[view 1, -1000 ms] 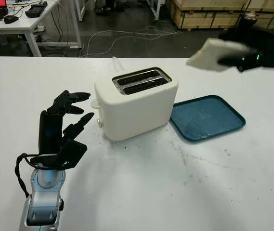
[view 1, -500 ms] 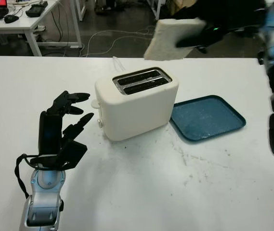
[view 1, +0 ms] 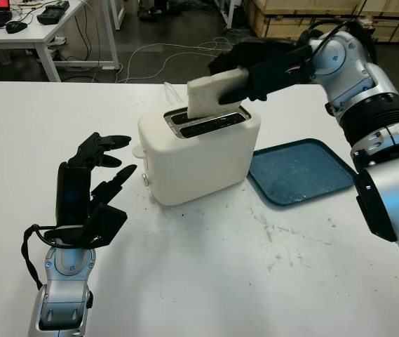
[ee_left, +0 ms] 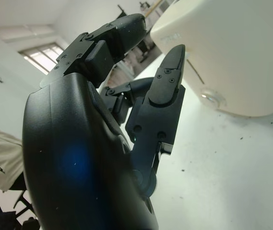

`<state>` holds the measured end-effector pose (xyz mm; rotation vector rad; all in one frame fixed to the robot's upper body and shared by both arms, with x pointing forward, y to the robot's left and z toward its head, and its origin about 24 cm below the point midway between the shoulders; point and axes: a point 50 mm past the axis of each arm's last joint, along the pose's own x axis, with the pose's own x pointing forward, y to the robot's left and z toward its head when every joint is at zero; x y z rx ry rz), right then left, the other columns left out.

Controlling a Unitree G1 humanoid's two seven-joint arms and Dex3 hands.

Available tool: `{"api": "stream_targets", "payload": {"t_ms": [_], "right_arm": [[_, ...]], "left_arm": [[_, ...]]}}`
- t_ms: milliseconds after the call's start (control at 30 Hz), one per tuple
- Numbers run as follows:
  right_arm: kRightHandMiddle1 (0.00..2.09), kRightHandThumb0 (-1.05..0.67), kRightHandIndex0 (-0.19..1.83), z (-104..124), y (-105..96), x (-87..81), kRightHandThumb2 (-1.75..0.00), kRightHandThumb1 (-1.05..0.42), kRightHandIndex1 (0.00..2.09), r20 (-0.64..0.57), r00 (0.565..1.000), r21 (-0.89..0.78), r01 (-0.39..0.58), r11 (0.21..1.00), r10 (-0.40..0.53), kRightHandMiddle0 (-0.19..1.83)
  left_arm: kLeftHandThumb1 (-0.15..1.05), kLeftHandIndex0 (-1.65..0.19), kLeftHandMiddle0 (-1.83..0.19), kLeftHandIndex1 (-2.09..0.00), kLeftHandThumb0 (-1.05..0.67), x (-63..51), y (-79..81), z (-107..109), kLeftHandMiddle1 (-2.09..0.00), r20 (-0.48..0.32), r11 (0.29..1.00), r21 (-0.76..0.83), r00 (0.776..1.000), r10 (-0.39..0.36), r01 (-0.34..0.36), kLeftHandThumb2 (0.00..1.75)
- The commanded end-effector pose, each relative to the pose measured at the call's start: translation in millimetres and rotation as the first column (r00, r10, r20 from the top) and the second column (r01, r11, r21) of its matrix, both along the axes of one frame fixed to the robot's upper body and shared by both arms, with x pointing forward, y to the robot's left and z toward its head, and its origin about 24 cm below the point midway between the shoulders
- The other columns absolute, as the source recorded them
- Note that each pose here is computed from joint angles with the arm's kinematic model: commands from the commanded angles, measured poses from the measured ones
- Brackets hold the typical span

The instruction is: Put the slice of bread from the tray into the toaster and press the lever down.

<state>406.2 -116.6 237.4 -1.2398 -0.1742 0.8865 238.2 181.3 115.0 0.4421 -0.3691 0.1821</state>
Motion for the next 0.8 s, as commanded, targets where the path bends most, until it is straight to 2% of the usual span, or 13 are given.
{"api": "stream_targets", "payload": {"t_ms": [0, 467, 567, 767], "right_arm": [[1.75, -0.58, 1.13, 3, 0, -0.6, -0.35, -0.92, 1.75, 0.019, 1.000, -0.015, -0.013, 1.000, 0.013, 0.91], [1.75, -0.61, 1.09, 30, -19, -3.4, -0.37, -0.92, 1.75, 0.048, 0.999, -0.041, 0.005, 0.999, -0.003, 0.90], [1.75, -0.62, 1.08, 29, -19, -3.4, -0.36, -0.92, 1.75, 0.056, 0.998, -0.057, 0.006, 0.998, -0.003, 0.89], [1.75, -0.58, 1.09, 23, -13, -1.6, -0.36, -0.92, 1.75, -0.004, 1.000, -0.079, 0.012, 0.997, -0.012, 0.87]], "left_arm": [[0.92, -0.54, -0.47, -0.74, -0.23, 1.1, -0.6, 2, -1.28, 0.010, 1.000, 0.003, 1.000, 0.002, -0.002, 0.05], [0.92, -0.54, -0.47, -0.73, -0.22, 1.1, -0.8, 0, -1.25, 0.005, 1.000, -0.005, 1.000, 0.002, -0.002, 0.05], [0.92, -0.55, -0.47, -0.74, -0.22, 1.4, -1.1, 0, -1.26, 0.009, 1.000, 0.002, 1.000, 0.003, -0.003, 0.05], [0.92, -0.55, -0.48, -0.73, -0.23, 1.0, -1.1, 0, -1.27, 0.005, 1.000, 0.004, 1.000, 0.007, -0.007, 0.06]]}}
